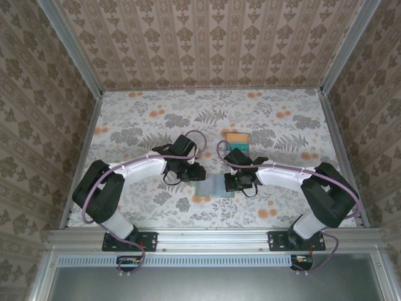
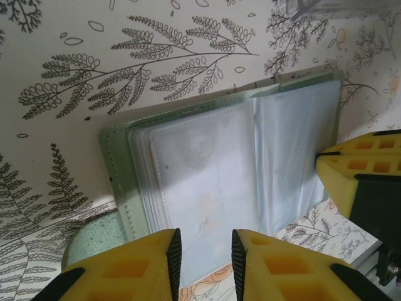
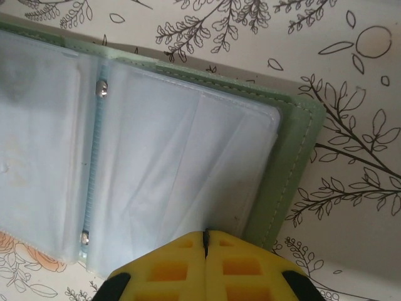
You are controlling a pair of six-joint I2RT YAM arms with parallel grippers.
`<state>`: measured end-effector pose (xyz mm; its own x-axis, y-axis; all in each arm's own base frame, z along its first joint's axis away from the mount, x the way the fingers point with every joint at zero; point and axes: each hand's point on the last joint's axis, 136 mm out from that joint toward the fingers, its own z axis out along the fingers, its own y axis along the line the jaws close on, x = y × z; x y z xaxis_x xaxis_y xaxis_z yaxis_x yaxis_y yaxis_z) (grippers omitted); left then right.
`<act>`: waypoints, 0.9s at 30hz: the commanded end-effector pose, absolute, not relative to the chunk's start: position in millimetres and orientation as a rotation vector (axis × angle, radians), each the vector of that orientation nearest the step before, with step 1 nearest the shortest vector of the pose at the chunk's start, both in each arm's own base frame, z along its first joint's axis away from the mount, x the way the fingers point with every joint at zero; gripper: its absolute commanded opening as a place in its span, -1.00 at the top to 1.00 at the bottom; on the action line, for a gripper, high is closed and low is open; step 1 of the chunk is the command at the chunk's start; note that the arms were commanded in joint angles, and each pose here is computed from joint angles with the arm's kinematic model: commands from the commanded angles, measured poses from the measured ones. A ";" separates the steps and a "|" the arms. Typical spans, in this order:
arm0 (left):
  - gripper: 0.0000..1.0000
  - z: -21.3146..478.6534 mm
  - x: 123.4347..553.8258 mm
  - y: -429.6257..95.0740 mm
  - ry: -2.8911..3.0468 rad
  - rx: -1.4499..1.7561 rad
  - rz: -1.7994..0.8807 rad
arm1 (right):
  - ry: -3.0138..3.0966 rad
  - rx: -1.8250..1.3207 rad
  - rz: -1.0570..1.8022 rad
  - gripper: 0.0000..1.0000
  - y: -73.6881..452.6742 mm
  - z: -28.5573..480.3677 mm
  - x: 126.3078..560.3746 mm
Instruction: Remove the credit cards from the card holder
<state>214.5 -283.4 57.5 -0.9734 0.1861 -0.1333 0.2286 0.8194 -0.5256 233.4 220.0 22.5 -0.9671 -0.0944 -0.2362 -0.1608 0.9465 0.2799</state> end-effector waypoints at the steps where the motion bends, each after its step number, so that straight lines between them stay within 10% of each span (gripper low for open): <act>1: 0.39 42.3 201.6 -275.2 2.988 0.371 -0.804 | 2.887 -0.158 0.389 1.00 214.3 19.0 233.1; 27: 0.39 27.5 191.9 -286.3 3.015 0.445 -0.816 | 2.925 -0.131 0.347 0.97 202.5 6.8 218.5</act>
<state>196.7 -281.9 31.2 -0.9680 0.2430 -0.0633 0.2425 0.8393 -0.4865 227.9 207.0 19.0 -0.9687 -0.0704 -0.2380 -0.1289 0.9622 0.2398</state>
